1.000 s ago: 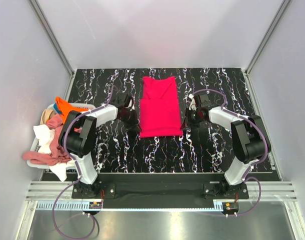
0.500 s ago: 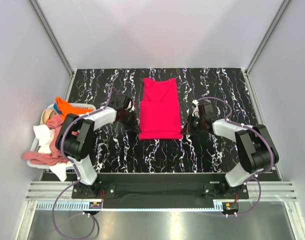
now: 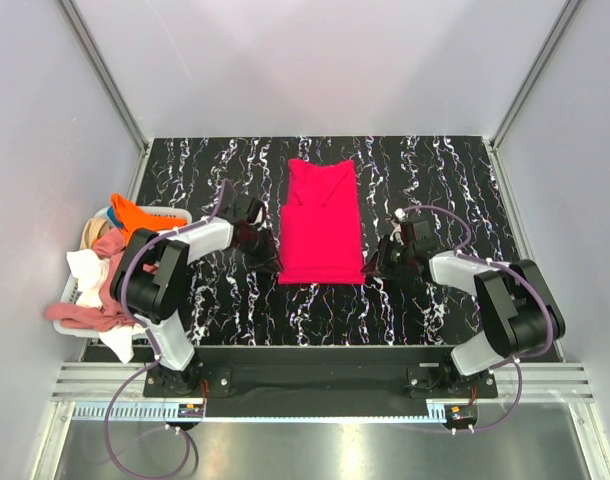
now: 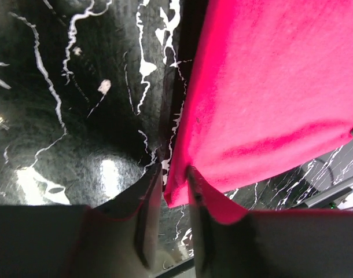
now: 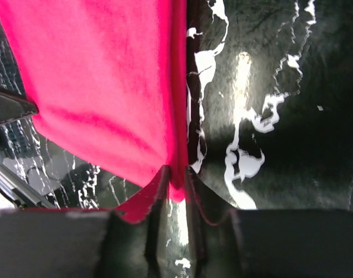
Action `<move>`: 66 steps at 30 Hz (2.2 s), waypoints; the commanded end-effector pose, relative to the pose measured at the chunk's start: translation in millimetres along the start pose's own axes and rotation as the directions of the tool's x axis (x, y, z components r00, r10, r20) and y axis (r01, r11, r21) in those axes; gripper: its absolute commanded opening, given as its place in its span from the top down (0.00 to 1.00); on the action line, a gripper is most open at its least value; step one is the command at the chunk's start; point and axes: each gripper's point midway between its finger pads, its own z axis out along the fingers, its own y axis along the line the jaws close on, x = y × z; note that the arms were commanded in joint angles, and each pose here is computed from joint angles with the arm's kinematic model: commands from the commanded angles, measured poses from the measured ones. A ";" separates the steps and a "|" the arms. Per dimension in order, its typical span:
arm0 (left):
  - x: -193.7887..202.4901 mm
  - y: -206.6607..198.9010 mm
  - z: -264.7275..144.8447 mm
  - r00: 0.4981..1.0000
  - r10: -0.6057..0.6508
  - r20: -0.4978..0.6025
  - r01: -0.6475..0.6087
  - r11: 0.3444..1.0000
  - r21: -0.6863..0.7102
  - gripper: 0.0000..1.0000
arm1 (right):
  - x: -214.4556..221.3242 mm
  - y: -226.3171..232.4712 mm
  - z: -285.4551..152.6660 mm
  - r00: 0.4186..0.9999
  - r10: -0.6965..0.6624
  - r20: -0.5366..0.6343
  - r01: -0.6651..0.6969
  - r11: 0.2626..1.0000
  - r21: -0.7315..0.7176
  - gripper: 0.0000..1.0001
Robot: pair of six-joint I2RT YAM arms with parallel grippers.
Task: Fold and stack the t-shirts
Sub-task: Fold the tshirt
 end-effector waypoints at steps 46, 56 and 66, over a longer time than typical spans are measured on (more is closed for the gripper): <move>-233.8 -94.4 54.7 0.973 0.050 0.227 -0.110 0.960 0.257 0.65 | -15.7 -5.0 -10.3 0.993 -0.088 -0.075 0.097 0.988 0.122 1.00; -233.8 -141.0 -87.4 0.899 0.131 0.419 -0.250 0.937 0.244 0.53 | -19.1 18.4 -33.1 0.971 0.237 0.021 -0.238 0.963 0.129 0.53; -106.8 -68.2 -81.5 0.951 0.115 0.288 -0.128 0.991 0.025 0.50 | 3.6 10.4 -27.4 0.912 0.408 0.051 -0.411 0.905 0.114 0.46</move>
